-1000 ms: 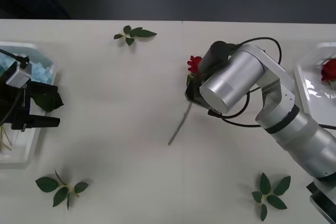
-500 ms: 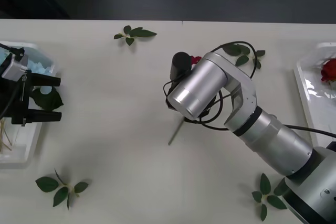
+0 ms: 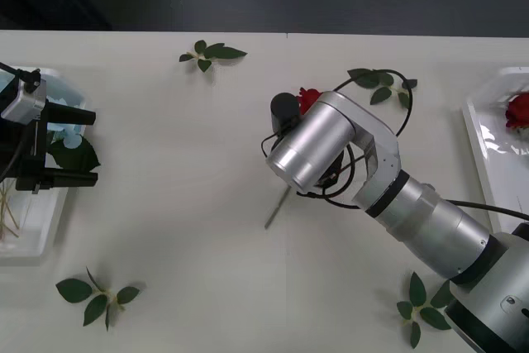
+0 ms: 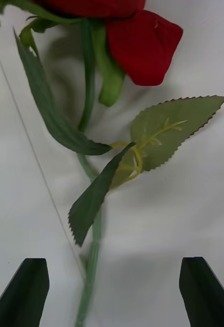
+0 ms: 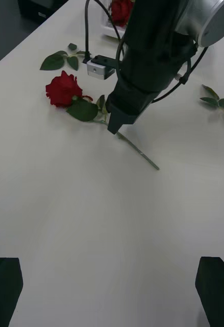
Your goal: Put the red flowers into the right box and the blue flowers into the left box
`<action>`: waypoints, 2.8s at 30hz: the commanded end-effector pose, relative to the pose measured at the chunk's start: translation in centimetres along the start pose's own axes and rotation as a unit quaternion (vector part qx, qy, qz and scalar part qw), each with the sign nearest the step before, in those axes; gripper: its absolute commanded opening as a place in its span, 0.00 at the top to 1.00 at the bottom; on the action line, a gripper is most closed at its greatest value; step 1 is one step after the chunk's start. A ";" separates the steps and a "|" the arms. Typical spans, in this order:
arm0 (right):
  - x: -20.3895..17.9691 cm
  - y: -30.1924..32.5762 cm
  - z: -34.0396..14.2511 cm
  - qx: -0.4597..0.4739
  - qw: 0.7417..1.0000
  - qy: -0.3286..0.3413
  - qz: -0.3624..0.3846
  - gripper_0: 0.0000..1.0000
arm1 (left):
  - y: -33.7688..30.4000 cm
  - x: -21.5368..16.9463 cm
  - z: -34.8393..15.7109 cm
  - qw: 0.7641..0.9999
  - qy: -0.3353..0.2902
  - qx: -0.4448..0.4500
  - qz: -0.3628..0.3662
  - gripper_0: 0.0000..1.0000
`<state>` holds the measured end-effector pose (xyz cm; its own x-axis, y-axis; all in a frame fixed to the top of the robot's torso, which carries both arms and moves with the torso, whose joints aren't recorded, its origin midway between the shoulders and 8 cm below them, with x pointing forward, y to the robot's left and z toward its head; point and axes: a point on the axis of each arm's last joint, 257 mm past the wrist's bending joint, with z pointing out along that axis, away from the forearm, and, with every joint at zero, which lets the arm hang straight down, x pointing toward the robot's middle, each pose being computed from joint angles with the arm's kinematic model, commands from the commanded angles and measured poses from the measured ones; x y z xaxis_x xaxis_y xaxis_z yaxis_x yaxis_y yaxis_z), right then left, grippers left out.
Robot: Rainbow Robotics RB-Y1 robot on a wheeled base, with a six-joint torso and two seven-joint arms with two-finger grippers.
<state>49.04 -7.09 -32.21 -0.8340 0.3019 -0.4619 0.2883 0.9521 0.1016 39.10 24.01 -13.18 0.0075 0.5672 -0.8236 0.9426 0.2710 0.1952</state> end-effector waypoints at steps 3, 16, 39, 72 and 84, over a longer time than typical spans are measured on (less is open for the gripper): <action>0.0 -0.8 0.2 0.018 1.000 0.004 -0.009 0.25 | 1.3 -1.4 -1.5 1.000 0.005 -0.024 0.015 0.00; 1.0 0.5 1.0 -0.018 0.999 0.025 0.014 0.25 | 1.3 -1.4 -1.5 1.000 0.005 -0.024 0.015 0.00; 1.8 1.0 1.9 -0.053 0.992 0.054 0.097 0.25 | 1.3 -1.4 -1.5 1.000 0.005 -0.024 0.015 0.00; 0.8 -3.5 4.4 0.003 0.994 0.038 0.099 1.00 | 1.3 -1.4 -1.5 1.000 0.005 -0.024 0.015 0.00; -0.3 -7.4 1.0 0.038 0.996 0.058 0.057 1.00 | 1.3 -1.4 -1.5 1.000 0.005 -0.024 0.015 0.00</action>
<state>47.56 -11.50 -35.15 -0.8168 0.4756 -0.3266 0.4691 0.8770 0.1040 39.11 24.02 -13.17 0.0076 0.5671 -0.8236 0.9425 0.2713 0.1954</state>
